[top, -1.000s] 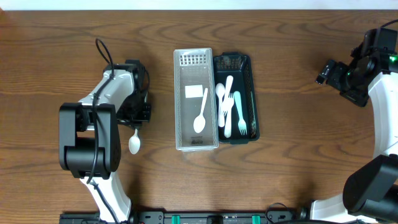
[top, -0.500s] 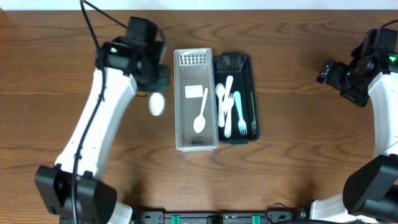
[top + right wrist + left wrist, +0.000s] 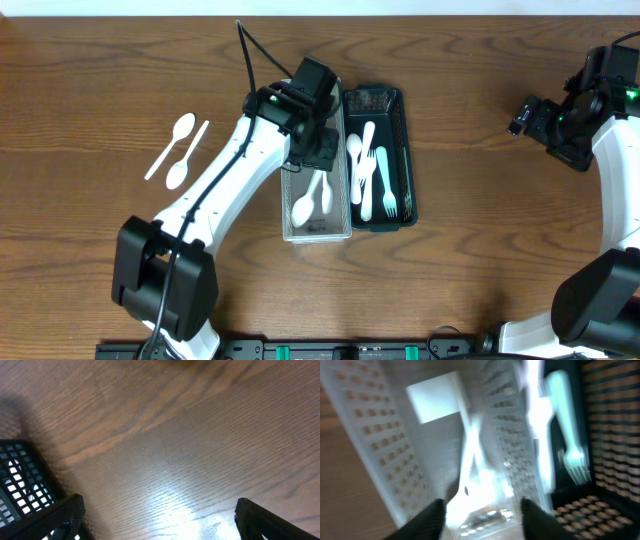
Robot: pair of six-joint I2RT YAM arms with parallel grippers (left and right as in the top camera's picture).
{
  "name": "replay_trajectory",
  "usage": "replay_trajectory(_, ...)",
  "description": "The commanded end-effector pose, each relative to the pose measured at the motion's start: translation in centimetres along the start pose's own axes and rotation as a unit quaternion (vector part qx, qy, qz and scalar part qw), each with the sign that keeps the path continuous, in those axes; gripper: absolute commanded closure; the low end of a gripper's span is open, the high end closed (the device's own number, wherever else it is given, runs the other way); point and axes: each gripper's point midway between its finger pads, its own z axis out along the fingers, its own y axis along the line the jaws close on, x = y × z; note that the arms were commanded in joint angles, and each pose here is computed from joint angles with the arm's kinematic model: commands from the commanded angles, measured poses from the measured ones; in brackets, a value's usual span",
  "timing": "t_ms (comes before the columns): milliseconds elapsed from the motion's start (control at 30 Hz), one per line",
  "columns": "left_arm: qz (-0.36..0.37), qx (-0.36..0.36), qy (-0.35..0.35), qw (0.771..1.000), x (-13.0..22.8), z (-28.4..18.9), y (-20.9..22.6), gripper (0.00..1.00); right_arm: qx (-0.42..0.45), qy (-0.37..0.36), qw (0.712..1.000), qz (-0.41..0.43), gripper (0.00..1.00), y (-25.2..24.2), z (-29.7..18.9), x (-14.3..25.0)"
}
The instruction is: Pack container
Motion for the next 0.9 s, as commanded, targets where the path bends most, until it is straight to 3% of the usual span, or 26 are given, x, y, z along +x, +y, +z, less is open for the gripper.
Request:
replay_trajectory(0,-0.043,-0.049,-0.043,0.997,-1.9,-2.9,4.4,0.35,-0.002,0.005,1.0,0.004,0.01,0.3,0.2,0.3)
replay_trajectory(200,-0.065,-0.11,-0.07,0.989,-2.7,-5.8,13.6,0.31,-0.002,0.005,1.0,0.004,0.01,0.3,0.2,0.3)
replay_trajectory(467,-0.088,-0.144,-0.035,0.985,-1.6,-3.8,24.0,0.34,-0.002,0.004,1.0,0.004,0.01,0.3,0.2,0.3)
replay_trajectory(567,-0.068,-0.133,-0.021,0.989,-1.5,-2.0,25.5,0.4,-0.002,0.002,1.0,0.004,0.01,0.3,0.2,0.1)
replay_trajectory(867,0.013,-0.101,0.049,0.994,-0.1,3.9,26.4,0.4,0.002,0.0,1.0,-0.001,0.01,0.1,0.2,0.1)
